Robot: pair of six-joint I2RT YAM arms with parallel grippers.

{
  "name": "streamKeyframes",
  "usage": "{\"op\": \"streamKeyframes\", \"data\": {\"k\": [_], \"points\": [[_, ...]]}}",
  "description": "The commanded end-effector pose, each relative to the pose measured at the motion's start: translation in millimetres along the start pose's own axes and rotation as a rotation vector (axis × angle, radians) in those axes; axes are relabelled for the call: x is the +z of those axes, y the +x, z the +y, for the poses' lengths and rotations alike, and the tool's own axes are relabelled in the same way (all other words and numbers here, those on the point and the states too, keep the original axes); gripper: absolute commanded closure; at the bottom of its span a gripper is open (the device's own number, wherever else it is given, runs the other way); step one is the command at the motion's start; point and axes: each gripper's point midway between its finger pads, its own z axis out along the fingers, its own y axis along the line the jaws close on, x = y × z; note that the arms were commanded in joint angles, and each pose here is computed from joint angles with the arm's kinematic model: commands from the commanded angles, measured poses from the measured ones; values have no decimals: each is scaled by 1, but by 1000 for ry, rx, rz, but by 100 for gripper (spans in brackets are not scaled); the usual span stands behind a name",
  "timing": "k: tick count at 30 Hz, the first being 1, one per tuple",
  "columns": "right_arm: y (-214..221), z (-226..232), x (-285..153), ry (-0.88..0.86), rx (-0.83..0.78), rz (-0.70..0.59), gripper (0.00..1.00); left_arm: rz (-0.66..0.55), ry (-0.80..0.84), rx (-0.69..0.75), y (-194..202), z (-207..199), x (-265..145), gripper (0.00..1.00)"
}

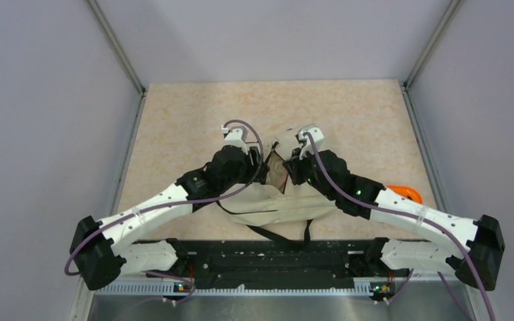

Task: Pack the student bag
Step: Place the stationery in the student bag.

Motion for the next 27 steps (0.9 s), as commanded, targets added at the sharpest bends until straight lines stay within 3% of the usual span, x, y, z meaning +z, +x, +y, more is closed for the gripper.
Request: {"op": "streamKeyframes", "data": {"k": [1,8,12,16,21,27], "points": [[-15,19,3,-71,56,-52,100,45,-44,-15,16,11,10,44],[15,30,11,-90,47,19,100,100,-70,-37,35,18,20,63],[34,34,19,-89,39,66,100,121,-82,-32,40,21,21,80],[58,37,26,-96,22,130,100,112,-89,-23,37,22,18,92],[86,35,36,-76,2,203,100,109,-85,-29,40,24,18,99],[102,35,47,-66,0,232,100,118,-40,-45,43,16,21,100]]}}
